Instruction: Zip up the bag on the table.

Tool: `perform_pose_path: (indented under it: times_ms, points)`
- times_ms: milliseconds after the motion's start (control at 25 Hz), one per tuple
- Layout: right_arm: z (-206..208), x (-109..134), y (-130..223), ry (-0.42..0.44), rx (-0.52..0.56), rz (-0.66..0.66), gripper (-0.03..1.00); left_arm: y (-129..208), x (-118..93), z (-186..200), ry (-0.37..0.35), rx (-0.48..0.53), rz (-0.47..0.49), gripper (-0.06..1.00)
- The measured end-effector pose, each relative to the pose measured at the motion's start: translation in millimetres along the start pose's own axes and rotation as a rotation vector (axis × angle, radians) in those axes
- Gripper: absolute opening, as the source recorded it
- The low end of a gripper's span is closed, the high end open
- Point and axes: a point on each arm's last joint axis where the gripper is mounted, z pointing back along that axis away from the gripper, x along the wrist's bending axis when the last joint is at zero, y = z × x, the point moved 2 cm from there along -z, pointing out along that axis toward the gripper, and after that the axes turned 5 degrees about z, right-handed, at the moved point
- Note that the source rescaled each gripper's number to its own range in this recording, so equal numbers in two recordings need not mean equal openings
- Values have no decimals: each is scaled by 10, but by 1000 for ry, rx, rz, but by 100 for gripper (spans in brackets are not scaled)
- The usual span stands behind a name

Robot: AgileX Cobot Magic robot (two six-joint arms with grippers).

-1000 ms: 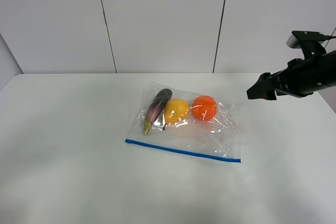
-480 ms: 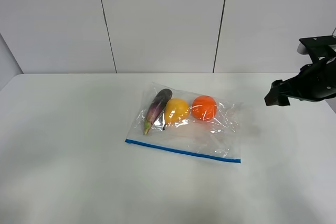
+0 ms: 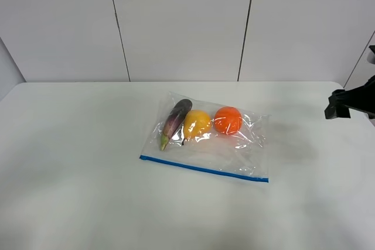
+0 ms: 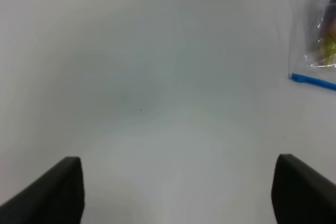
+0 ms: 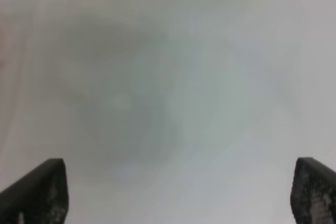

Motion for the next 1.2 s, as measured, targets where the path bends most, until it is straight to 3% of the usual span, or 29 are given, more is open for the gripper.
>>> perform_pose_path:
  times_ms: [360,920,1200]
  points:
    - [206,-1,-21,12,-48,-2,100,0,0,0,0,0,0,85]
    - [1028,111,-17,18,-268,-22,100,0,0,0,0,0,0,85]
    - [1287,178,83,3,-297,-21,100,0,0,0,0,0,0,85]
